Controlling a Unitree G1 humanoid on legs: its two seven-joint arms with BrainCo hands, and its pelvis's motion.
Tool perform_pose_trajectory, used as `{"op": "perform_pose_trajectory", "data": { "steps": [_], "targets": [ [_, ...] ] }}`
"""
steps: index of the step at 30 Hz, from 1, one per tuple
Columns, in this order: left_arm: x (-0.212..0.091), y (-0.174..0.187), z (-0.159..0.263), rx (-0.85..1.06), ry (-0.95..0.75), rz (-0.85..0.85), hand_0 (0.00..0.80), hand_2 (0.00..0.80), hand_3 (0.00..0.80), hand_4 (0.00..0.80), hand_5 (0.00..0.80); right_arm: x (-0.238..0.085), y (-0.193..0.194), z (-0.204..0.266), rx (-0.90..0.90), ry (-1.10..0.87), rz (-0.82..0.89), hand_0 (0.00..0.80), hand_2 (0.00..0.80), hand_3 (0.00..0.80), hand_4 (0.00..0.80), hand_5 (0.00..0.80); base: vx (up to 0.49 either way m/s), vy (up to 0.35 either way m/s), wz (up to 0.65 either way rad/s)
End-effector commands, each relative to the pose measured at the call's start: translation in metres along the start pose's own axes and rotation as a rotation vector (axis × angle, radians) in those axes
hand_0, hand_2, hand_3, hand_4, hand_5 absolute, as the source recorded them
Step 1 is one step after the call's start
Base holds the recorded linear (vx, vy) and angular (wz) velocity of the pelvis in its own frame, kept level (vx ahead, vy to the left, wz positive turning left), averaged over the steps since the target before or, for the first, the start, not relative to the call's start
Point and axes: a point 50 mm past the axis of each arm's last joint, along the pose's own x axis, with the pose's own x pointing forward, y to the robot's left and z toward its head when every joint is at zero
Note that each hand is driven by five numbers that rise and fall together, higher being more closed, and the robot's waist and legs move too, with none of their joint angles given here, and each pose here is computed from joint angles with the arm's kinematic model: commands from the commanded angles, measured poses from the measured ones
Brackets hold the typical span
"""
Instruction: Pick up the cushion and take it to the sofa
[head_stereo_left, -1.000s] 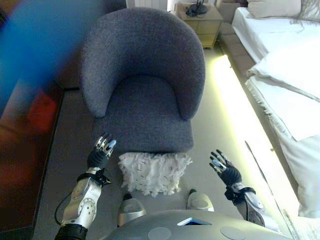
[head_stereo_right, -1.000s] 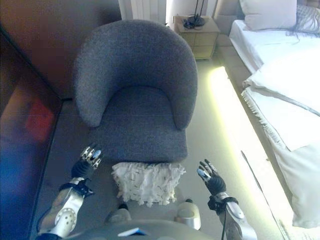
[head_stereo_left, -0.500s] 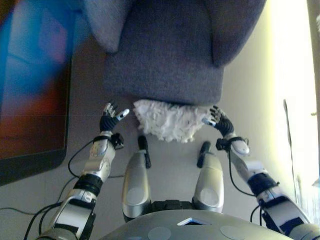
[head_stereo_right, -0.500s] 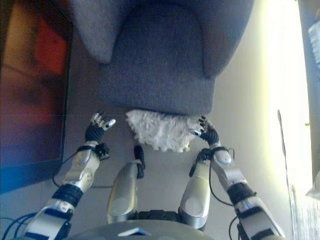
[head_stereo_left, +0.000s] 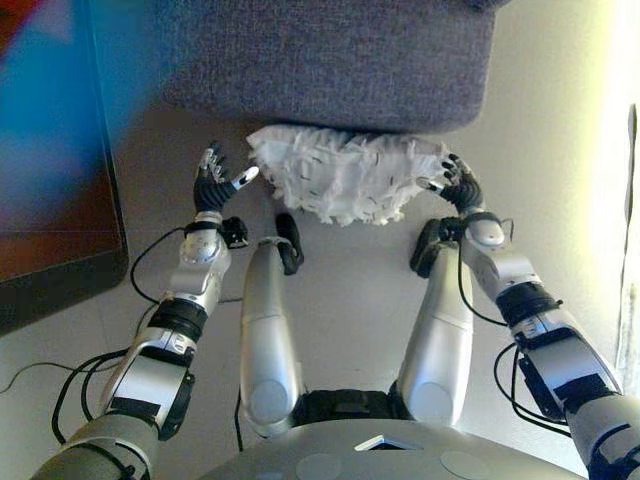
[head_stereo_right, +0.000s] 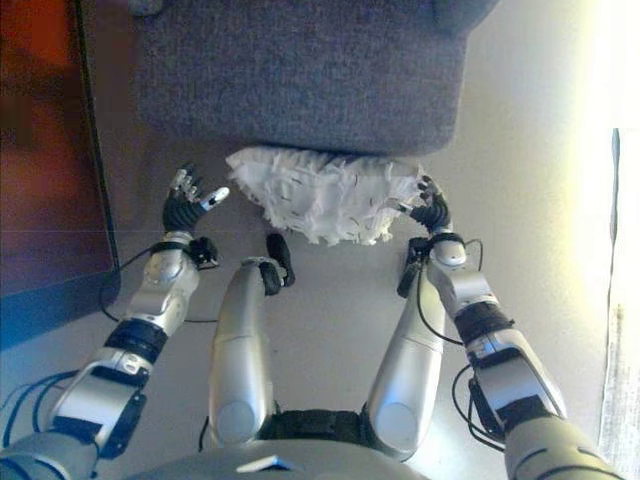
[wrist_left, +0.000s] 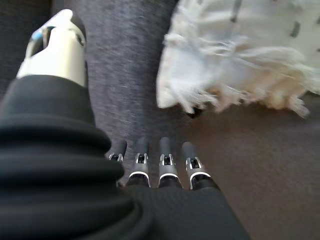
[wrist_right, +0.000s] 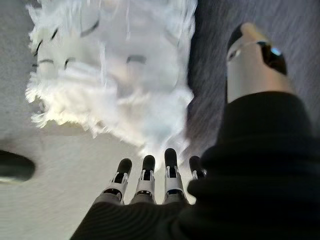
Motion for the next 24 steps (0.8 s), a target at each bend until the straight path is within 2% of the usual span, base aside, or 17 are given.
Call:
{"op": "perform_pose_trajectory", "data": {
  "steps": [1, 6, 12, 15, 17, 24],
  "targets": [
    [0.0, 0.009, 0.008, -0.007, -0.062, 0.023, 0.0, 0.0, 0.0, 0.0, 0.0, -0.003, -0.01, 0.006, -0.019, -0.041, -0.007, 0.0, 0.0, 0.0, 0.0, 0.0, -0.014, 0.02, -0.06],
    [0.009, 0.017, 0.012, -0.062, -0.037, 0.023, 0.0, 0.0, 0.0, 0.0, 0.0, 0.004, -0.019, 0.013, -0.081, -0.003, 0.029, 0.0, 0.0, 0.0, 0.0, 0.0, -0.004, 0.006, -0.03],
    [0.017, 0.022, 0.021, -0.124, -0.045, 0.032, 0.0, 0.0, 0.0, 0.0, 0.0, 0.011, -0.024, 0.027, 0.069, -0.037, -0.055, 0.0, 0.0, 0.0, 0.0, 0.0, 0.017, 0.012, -0.03],
    [0.015, 0.016, 0.02, -0.132, -0.052, -0.017, 0.0, 0.0, 0.0, 0.0, 0.0, 0.007, -0.023, 0.021, 0.046, -0.034, -0.045, 0.0, 0.0, 0.0, 0.0, 0.0, 0.032, 0.016, -0.02],
    [0.017, 0.013, 0.024, -0.142, -0.058, -0.064, 0.0, 0.0, 0.0, 0.0, 0.0, 0.006, -0.026, 0.02, -0.018, -0.036, -0.012, 0.0, 0.0, 0.0, 0.0, 0.0, 0.0, 0.0, 0.0],
    [0.032, 0.015, 0.047, -0.141, -0.069, -0.106, 0.0, 0.0, 0.0, 0.0, 0.0, 0.01, -0.016, 0.038, -0.072, -0.093, 0.158, 0.0, 0.0, 0.0, 0.0, 0.0, 0.002, -0.001, -0.01]
  ]
}}
